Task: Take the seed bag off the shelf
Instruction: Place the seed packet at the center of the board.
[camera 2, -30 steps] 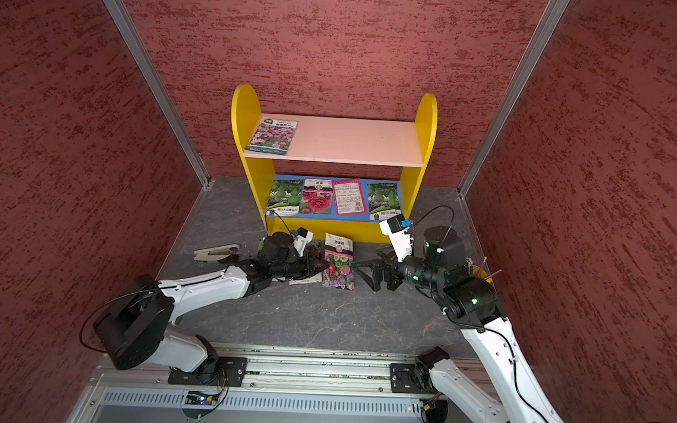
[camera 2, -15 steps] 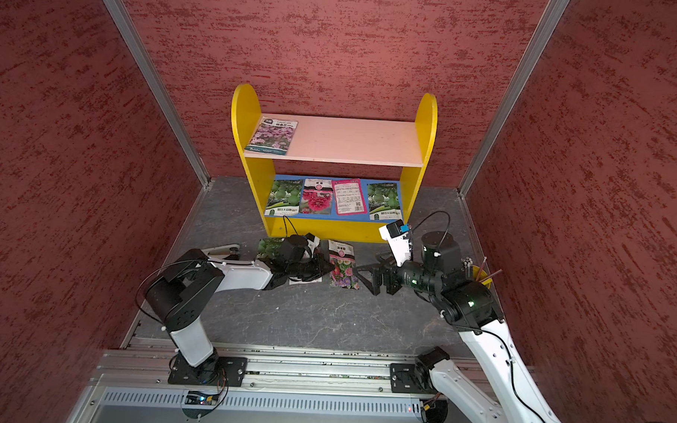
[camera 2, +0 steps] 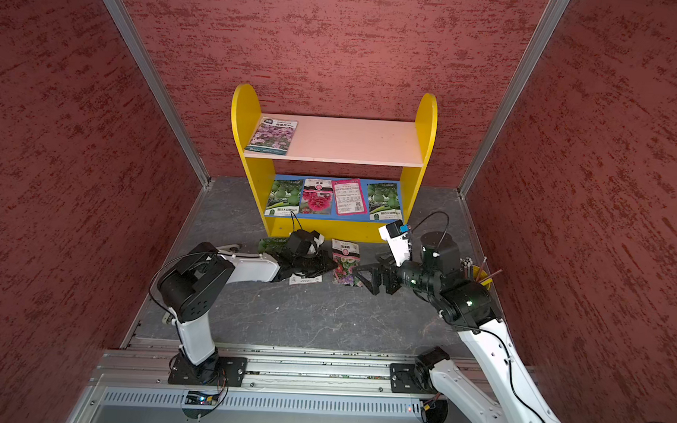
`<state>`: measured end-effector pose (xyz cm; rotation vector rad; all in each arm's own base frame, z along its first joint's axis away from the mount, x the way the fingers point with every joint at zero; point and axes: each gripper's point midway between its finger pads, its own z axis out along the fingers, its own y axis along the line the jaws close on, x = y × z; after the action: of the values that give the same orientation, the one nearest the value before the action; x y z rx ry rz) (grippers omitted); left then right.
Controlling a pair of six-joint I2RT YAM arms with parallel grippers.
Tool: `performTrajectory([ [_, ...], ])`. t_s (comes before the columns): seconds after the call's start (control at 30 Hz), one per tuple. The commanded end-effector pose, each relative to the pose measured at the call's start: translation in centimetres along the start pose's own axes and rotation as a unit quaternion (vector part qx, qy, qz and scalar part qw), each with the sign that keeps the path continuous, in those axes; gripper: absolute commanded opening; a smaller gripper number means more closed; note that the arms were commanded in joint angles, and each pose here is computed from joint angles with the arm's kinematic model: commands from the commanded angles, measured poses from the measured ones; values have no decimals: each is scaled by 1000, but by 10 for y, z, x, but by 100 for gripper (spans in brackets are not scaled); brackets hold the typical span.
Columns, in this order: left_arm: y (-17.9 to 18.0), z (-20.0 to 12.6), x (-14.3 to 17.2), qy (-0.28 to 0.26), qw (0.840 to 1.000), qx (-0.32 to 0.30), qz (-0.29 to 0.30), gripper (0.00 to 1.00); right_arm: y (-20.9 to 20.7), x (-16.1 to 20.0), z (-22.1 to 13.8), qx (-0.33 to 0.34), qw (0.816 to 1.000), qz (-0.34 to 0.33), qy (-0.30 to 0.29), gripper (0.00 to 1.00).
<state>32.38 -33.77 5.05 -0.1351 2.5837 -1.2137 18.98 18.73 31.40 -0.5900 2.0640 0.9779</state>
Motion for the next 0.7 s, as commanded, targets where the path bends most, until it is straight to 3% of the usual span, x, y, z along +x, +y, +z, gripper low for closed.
performTrajectory([
  [0.0,6,3,0,15,1000,-12,7,11,1,-3,1,-4,1000,-4,-9,98],
  [0.5,20,-2,-8,2,998,-58,-7,49,-3,-2,4,0,1000,-1,-6,99],
  [0.67,15,-11,-13,-8,998,-56,-1,50,-4,-2,5,1,1000,0,-8,98],
])
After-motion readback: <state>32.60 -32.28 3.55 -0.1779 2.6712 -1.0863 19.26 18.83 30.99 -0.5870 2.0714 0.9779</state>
